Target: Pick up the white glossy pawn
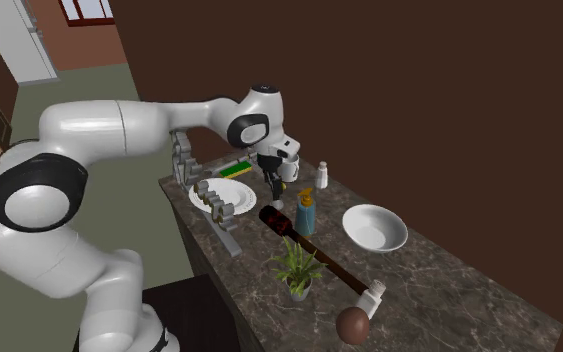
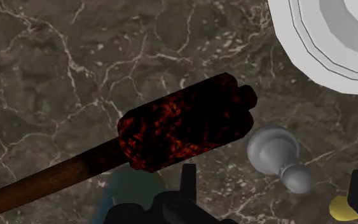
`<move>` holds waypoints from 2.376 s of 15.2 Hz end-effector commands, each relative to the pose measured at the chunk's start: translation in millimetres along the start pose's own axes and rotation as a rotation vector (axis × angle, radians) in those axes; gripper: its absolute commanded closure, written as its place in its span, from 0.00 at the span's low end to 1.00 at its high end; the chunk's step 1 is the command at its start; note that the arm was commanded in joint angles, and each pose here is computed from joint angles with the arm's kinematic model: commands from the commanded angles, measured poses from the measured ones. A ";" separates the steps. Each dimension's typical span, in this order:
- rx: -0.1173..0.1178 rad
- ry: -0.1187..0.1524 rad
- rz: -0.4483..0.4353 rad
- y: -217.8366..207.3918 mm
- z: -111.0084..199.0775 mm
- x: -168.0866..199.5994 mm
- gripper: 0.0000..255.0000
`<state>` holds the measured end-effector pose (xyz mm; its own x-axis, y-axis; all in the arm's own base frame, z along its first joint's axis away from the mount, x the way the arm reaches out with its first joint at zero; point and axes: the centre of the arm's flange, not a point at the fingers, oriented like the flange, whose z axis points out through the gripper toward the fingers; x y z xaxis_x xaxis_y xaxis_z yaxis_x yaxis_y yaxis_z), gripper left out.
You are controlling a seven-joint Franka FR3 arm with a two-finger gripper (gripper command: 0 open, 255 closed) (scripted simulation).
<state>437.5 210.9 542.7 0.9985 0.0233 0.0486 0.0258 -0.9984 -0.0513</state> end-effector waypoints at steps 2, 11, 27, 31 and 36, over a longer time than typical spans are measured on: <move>-0.006 0.003 0.006 -28.9 17.2 22.3 0.00; -0.010 0.004 0.008 -41.7 62.0 32.5 0.00; -0.010 0.004 0.008 -42.7 44.0 33.4 1.00; -0.010 0.004 0.008 -43.8 22.9 34.4 1.00; -0.010 0.004 0.008 -45.1 -3.4 35.7 1.00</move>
<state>472.4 256.7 544.4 0.9985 0.0150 0.0526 0.0172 -0.9990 -0.0419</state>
